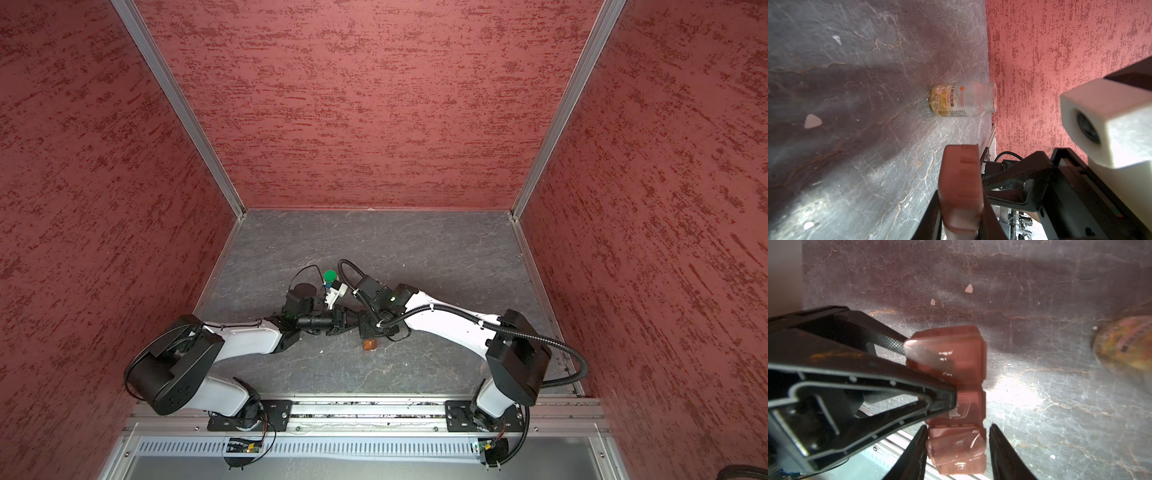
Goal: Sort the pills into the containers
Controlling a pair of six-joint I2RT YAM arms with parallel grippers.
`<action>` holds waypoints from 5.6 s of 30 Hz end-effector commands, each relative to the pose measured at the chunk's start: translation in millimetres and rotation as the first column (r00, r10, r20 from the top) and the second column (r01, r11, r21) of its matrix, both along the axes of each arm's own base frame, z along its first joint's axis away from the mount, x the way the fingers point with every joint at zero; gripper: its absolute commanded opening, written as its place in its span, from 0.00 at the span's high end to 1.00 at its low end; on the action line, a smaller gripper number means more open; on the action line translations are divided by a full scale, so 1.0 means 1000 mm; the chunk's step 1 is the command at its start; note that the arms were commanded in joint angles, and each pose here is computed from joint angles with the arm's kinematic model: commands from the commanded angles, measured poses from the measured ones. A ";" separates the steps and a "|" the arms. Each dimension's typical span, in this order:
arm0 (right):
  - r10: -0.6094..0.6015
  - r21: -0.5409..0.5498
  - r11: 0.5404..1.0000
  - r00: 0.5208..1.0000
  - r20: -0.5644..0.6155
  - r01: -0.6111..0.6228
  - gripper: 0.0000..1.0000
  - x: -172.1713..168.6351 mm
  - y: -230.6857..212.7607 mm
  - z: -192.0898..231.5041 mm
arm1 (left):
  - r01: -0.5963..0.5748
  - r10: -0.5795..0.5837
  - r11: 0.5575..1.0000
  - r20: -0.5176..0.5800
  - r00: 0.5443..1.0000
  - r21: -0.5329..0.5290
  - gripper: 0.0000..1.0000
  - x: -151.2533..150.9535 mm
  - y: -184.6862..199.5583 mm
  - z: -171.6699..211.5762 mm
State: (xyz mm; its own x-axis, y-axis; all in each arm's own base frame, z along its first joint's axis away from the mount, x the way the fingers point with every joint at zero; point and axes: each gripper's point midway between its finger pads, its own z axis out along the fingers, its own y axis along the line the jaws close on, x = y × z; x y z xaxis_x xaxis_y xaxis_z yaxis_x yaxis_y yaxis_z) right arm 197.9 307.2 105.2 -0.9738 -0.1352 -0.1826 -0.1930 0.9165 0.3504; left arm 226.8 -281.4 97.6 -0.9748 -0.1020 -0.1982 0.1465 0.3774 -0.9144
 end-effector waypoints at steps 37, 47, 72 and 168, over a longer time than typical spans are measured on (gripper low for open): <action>-0.036 -0.245 0.968 0.997 0.074 0.053 0.68 0.016 -0.048 -0.011 | 0.017 -0.017 1.000 0.002 1.000 0.022 1.00 -0.004 0.001 -0.008; -0.023 -0.237 0.971 0.999 0.048 0.033 0.74 0.012 -0.045 -0.023 | 0.018 -0.018 1.000 0.005 1.000 0.013 1.00 -0.003 0.001 -0.003; -0.142 -0.024 0.987 0.942 0.304 0.157 0.65 0.050 -0.067 0.095 | 0.002 0.003 0.974 -0.021 1.000 0.226 1.00 0.016 -0.006 -0.026; -0.387 -0.129 0.909 0.917 0.098 0.397 0.30 0.074 -0.113 0.042 | -0.102 -0.001 0.902 0.237 0.971 0.419 0.16 0.020 0.015 0.045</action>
State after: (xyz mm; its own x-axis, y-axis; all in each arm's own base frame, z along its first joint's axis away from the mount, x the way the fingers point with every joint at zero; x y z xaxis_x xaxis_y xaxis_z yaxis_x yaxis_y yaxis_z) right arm 268.7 200.5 148.4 -0.9454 0.1710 -0.2776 0.1024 0.9640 0.2453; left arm 249.7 -282.4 148.3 -0.9110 -0.0084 -0.4123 0.2939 0.6879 -0.6636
